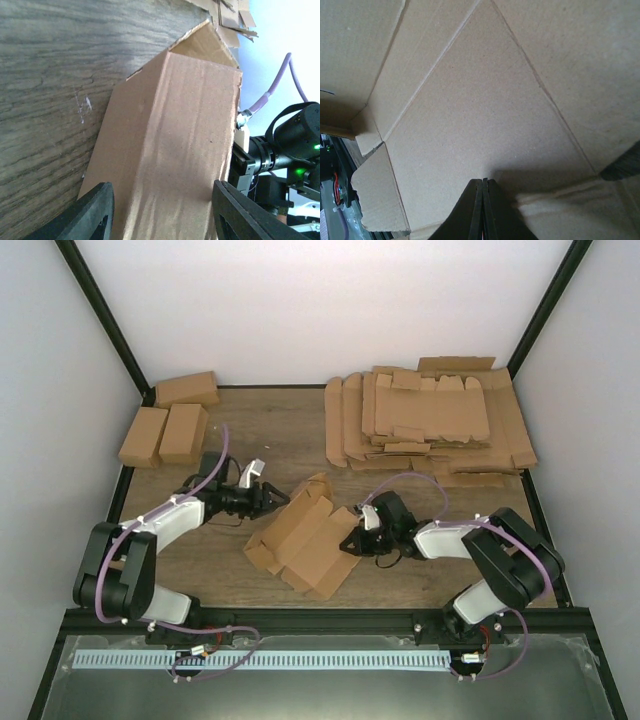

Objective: Fold the paper box

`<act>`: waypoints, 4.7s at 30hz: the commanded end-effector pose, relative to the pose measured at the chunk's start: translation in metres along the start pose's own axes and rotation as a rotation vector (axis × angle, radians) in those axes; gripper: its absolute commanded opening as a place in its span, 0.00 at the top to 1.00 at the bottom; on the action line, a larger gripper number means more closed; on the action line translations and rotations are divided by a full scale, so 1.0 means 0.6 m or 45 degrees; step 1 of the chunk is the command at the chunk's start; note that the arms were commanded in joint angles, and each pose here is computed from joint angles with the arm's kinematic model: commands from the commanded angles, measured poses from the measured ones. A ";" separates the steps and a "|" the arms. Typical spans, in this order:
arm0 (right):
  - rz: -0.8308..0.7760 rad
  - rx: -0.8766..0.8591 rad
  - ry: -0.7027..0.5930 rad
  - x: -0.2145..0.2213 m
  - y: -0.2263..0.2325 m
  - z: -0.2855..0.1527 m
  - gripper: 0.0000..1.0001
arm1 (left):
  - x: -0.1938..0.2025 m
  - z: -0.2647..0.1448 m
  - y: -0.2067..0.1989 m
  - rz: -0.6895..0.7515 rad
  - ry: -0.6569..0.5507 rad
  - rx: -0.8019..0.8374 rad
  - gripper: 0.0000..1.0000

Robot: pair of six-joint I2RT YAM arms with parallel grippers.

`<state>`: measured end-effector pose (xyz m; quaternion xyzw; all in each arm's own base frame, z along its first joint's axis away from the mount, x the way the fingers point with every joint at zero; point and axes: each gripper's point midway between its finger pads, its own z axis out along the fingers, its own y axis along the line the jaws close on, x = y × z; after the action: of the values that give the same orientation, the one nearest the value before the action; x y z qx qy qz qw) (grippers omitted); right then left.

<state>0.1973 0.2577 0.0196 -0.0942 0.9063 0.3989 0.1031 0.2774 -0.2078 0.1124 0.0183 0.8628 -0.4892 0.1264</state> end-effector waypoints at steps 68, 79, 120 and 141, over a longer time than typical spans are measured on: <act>-0.684 0.509 -0.626 -0.209 0.074 -0.026 0.99 | 0.064 0.039 -0.025 0.216 0.071 -0.262 0.61; -0.493 0.632 -0.610 -0.137 0.071 -0.038 0.99 | 0.076 0.041 -0.051 0.235 0.006 -0.252 0.61; -0.451 0.220 -0.498 -0.101 0.120 -0.143 0.46 | 0.096 0.086 -0.059 0.293 0.061 -0.292 0.62; -0.036 -0.058 -0.400 -0.211 0.021 -0.137 0.44 | 0.109 0.103 -0.093 0.341 0.087 -0.296 0.63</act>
<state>0.2984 0.1979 0.0990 -0.0267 0.8919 0.3724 0.2552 0.2168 -0.2862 0.1056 0.1290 0.9103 -0.3608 0.1570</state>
